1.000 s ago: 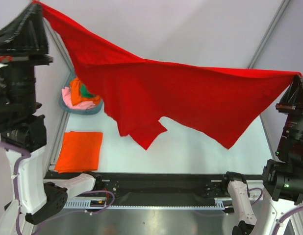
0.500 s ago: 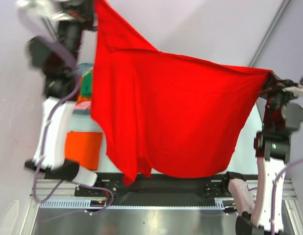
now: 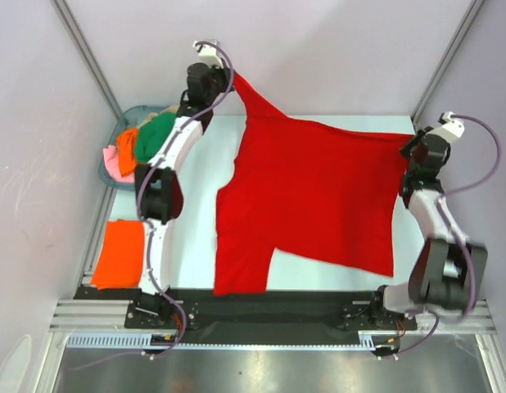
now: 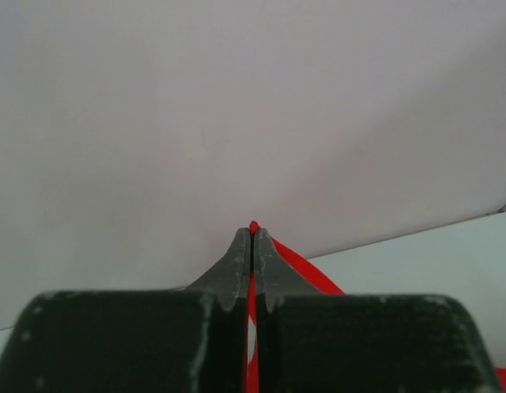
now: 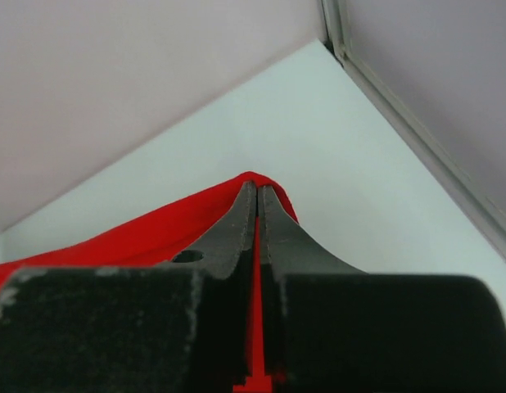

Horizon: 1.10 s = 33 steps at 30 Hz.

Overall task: Fold and stack the t-shirts
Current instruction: Flatten the tshirt out

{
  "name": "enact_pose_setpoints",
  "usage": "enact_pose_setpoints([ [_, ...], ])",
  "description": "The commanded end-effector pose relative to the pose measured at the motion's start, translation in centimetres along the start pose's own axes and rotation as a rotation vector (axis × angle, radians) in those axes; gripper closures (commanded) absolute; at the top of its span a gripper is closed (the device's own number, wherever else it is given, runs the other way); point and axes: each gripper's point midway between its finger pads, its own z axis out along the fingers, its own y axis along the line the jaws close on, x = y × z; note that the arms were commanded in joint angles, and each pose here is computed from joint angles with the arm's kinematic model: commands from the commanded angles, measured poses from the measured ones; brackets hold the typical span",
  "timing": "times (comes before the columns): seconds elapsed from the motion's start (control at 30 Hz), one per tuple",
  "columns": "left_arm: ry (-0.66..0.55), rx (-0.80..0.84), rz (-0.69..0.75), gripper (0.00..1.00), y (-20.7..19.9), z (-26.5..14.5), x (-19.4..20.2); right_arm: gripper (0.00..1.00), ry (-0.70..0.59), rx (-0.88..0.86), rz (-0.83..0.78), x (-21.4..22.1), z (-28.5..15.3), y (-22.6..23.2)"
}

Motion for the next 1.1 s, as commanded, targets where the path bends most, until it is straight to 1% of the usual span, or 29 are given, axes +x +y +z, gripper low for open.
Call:
enact_pose_setpoints([
  [0.0,-0.173,0.067,-0.081,1.0,-0.9,2.2,-3.5,1.0,-0.057,0.056,-0.005,1.7,4.6,-2.3],
  [0.03,-0.164,0.076,-0.13,1.0,-0.9,2.8,-2.3,1.0,-0.017,0.054,0.011,3.0,5.8,-2.5],
  [0.07,-0.184,0.092,-0.15,1.0,-1.2,3.2,-2.4,1.0,0.046,0.077,0.009,5.8,7.1,-3.5],
  [0.13,-0.175,0.099,-0.187,1.0,-1.5,3.9,-0.5,1.0,0.052,0.086,0.023,6.3,8.7,-4.1],
  [0.17,-0.173,0.09,-0.201,1.0,-1.5,4.3,0.9,1.0,0.097,0.098,0.01,8.8,10.0,-5.0],
  [0.2,-0.173,0.09,-0.201,1.0,-1.5,4.3,0.9,1.0,0.087,0.097,0.012,8.3,10.2,-5.0],
  [0.3,-0.153,0.102,-0.229,1.0,-1.7,4.7,2.7,1.0,0.134,0.106,-0.002,10.8,11.3,-5.9],
  [0.4,-0.118,0.108,-0.254,1.0,-2.1,4.6,4.2,1.0,0.177,0.106,0.018,12.4,12.0,-6.5],
  [0.47,-0.094,0.106,-0.274,1.0,-2.4,4.3,5.1,1.0,0.185,0.095,0.031,12.8,12.3,-6.5],
  [0.57,-0.065,0.147,-0.293,1.0,-4.4,3.8,6.0,1.0,0.191,0.105,0.017,12.3,13.0,-7.3],
  [0.6,-0.073,0.153,-0.293,1.0,-5.6,3.6,5.3,1.0,0.209,0.147,0.002,12.4,12.8,-8.1],
  [0.7,-0.088,0.144,-0.301,1.0,-6.5,3.3,5.1,1.0,0.179,0.173,0.006,10.3,13.1,-8.1],
  [0.83,-0.098,0.167,-0.376,1.0,-7.7,3.7,5.4,1.0,0.215,0.285,0.036,10.2,12.8,-10.4],
  [0.97,-0.096,0.152,-0.385,1.0,-7.5,4.0,6.1,1.0,0.221,0.254,0.049,10.6,13.1,-10.2],
  [1.07,-0.105,0.128,-0.373,1.0,-6.8,4.3,5.8,1.0,0.23,0.233,0.041,10.7,13.8,-10.0],
])
